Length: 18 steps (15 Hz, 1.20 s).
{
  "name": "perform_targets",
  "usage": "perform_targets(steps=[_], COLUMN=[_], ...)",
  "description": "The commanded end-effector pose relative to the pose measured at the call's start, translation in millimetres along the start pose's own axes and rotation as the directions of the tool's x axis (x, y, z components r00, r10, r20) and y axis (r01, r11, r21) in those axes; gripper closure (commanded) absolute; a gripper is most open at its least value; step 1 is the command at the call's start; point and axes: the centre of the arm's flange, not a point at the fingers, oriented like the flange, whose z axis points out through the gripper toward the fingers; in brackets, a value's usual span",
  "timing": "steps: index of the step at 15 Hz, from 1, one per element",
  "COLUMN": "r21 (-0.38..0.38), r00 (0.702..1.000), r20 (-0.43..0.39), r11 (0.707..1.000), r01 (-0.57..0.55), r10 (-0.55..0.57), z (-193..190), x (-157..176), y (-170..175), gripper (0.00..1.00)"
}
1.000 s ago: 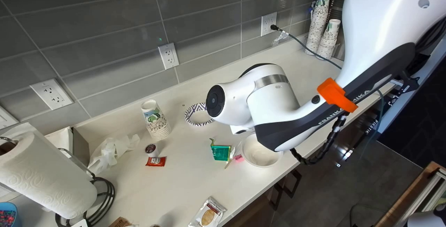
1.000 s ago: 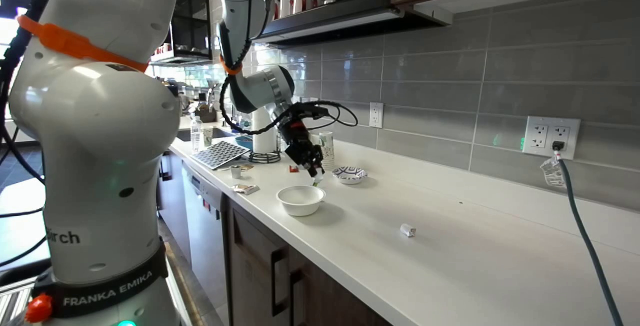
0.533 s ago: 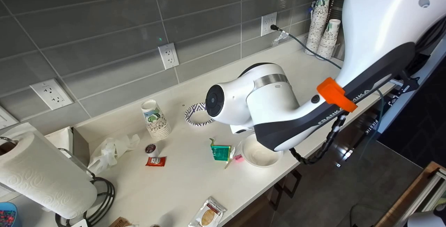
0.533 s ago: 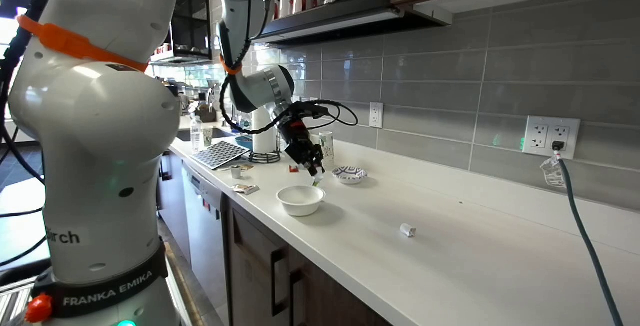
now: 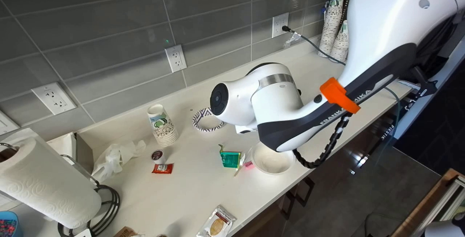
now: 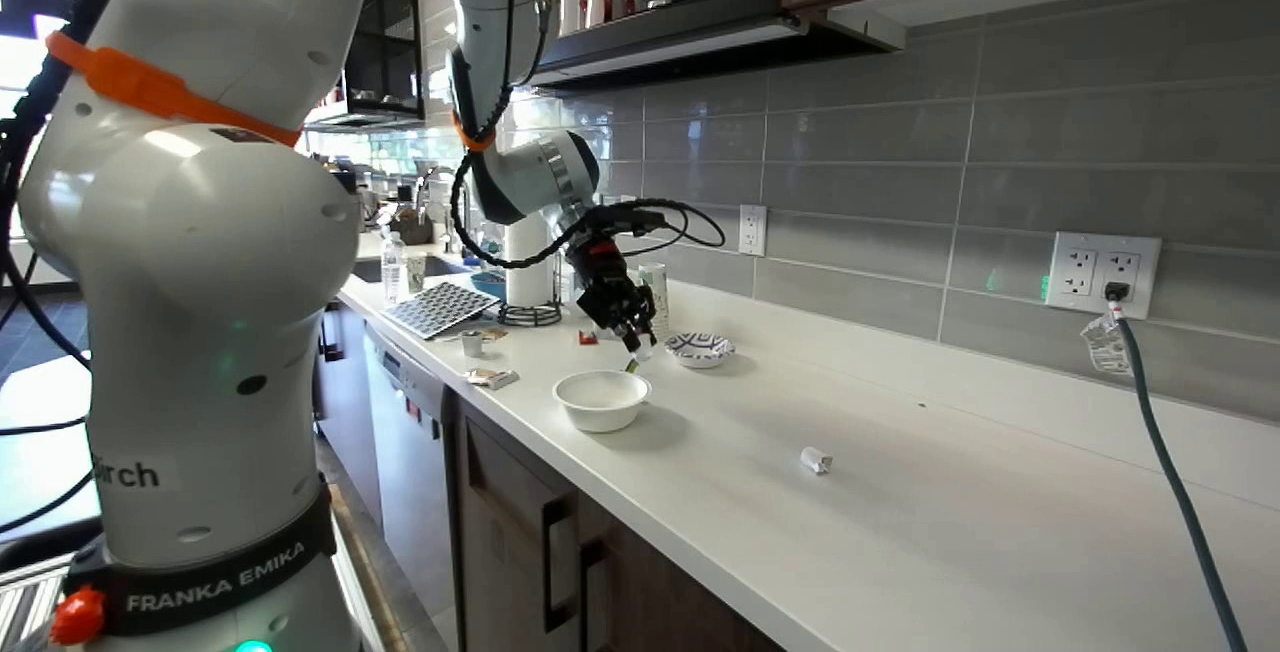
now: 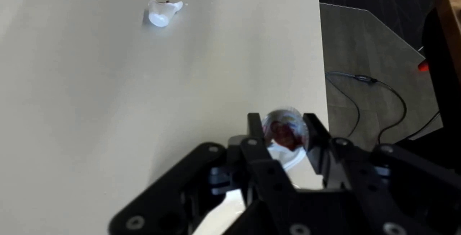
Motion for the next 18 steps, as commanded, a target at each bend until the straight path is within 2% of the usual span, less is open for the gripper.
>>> perform_targets(steps=[1,6,9,13,18], r21=[0.047,0.093,0.136,0.202,0.251], r00=[0.996,0.977,0.953,0.902,0.811], r20=[-0.015,-0.027,-0.049,-0.079,-0.111], r11=[0.995,0.974,0.947,0.893,0.806], r01=[-0.092,-0.209,-0.291,-0.403,-0.537], r10=[0.093,0.212,0.3,0.425,0.575], z=[12,31,45,63,81], x=[-18,-51,-78,-107,-126], y=[11,23,24,27,39], gripper=[0.67,0.68,0.68,0.69,0.68])
